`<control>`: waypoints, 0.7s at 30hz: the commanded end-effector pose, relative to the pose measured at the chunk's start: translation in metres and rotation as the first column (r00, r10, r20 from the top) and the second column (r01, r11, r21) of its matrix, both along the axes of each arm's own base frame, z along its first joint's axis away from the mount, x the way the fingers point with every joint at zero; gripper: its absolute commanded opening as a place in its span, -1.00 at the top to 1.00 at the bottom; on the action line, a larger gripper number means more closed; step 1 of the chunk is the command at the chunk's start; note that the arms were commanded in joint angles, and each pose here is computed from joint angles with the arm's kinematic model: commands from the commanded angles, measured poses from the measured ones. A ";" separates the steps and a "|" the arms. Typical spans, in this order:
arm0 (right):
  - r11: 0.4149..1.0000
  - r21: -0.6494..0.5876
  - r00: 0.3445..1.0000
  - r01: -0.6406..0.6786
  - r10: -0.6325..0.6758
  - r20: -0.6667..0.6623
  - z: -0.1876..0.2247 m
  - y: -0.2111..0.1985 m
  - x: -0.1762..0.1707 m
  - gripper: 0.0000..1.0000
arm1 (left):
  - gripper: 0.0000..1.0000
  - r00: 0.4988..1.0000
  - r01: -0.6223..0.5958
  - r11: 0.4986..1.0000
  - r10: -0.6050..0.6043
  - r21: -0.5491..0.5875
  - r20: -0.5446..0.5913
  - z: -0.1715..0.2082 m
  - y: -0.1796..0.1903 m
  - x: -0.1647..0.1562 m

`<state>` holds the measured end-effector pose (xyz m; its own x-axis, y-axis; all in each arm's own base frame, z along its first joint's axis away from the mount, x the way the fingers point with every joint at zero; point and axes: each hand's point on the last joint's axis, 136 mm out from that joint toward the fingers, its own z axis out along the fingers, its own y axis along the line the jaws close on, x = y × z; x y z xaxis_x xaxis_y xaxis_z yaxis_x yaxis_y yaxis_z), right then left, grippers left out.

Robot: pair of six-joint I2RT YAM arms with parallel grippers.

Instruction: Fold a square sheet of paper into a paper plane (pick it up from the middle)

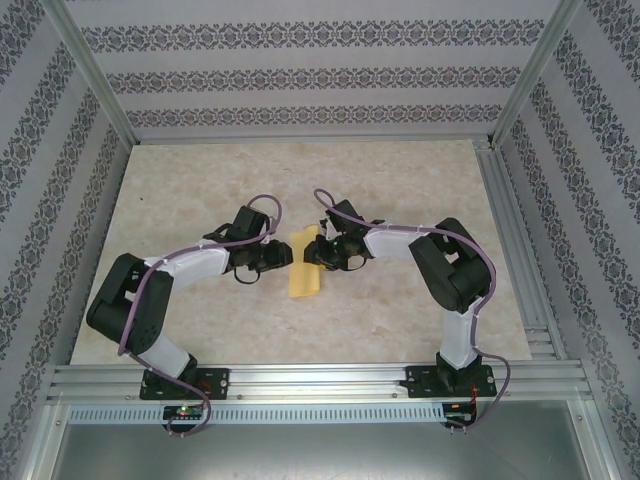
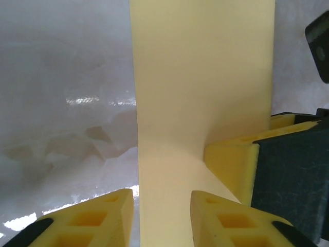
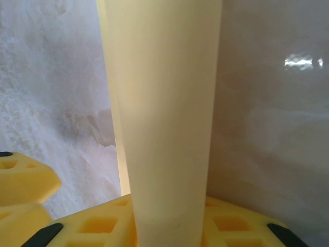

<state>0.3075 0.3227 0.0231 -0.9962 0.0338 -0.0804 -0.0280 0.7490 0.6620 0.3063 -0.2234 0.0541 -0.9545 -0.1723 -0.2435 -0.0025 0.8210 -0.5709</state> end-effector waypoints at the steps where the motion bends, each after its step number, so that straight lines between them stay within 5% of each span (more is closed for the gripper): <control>1: 0.999 -0.041 1.000 0.013 -0.013 -0.007 -0.013 -0.009 0.000 0.41 | 0.43 0.999 0.004 0.999 -0.001 -0.042 0.050 0.009 -0.016 0.016; 8: 0.997 -0.063 0.999 0.035 -0.037 -0.025 -0.020 -0.013 0.001 0.44 | 0.66 0.999 -0.003 1.000 0.004 -0.028 0.032 0.000 -0.019 0.017; 21: 0.987 -0.136 0.993 0.084 -0.094 -0.069 -0.039 -0.027 -0.002 0.43 | 0.48 0.978 -0.178 0.984 0.173 0.030 0.115 0.017 0.017 0.021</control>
